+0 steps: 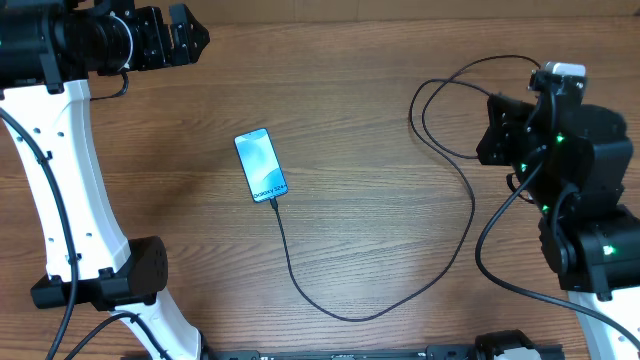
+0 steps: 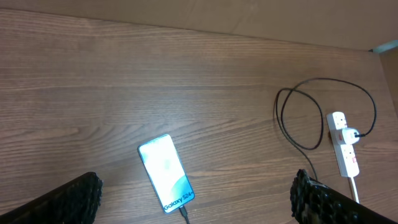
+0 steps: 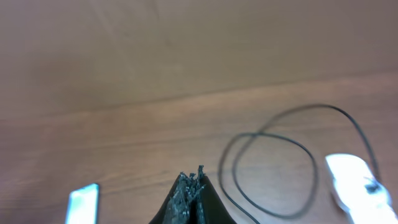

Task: Plug charger to phone and switch on socket

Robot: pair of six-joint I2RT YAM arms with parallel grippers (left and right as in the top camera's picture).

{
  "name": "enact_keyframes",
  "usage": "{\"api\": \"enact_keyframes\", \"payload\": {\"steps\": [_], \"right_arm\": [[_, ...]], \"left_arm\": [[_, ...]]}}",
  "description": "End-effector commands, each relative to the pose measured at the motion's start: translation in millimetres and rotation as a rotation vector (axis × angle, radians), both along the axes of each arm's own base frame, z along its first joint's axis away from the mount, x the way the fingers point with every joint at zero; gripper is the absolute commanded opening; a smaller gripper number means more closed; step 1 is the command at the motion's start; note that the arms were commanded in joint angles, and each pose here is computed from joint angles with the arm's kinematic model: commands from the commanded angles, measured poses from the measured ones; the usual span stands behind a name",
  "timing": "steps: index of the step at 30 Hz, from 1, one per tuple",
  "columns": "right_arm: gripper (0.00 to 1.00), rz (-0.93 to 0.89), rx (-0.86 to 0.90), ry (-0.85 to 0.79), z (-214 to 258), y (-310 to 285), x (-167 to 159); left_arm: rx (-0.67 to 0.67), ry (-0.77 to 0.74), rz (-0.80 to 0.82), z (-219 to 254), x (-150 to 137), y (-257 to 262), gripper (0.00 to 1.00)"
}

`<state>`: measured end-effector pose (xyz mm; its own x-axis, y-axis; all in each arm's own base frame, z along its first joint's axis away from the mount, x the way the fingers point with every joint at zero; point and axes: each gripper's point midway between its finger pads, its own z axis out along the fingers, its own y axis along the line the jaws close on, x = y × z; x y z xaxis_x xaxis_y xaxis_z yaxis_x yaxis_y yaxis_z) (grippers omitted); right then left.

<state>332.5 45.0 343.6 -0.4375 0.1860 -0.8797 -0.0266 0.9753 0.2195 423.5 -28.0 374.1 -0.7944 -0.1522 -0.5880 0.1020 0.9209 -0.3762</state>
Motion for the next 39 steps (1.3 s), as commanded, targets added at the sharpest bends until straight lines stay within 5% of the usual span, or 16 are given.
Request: {"api": "enact_keyframes", "payload": {"steps": [1,13,16,19,20,21,39], "right_arm": [[0.04,-0.115,-0.005,-0.006,4,-17,-4],[0.04,0.005,0.118,0.001,-82,11,-5],[0.19,0.031,0.094,0.026,-102,14,-3],[0.57,0.028,0.089,0.076,-118,15,2],[0.86,0.028,0.087,0.091,-123,15,3],[1.00,0.026,0.084,0.112,-130,16,5],[1.00,0.015,0.051,0.338,-206,18,19]], "left_arm": [[0.008,-0.010,-0.011,1,1,-2,0.99],[0.008,-0.010,-0.011,1,1,-2,1.00],[0.008,-0.010,-0.011,1,1,-2,1.00],[0.008,-0.010,-0.011,1,1,-2,0.99],[0.008,-0.010,-0.011,2,0,-2,1.00],[0.008,-0.010,-0.011,1,1,-2,0.99],[0.008,-0.010,-0.011,1,1,-2,1.00]]}}
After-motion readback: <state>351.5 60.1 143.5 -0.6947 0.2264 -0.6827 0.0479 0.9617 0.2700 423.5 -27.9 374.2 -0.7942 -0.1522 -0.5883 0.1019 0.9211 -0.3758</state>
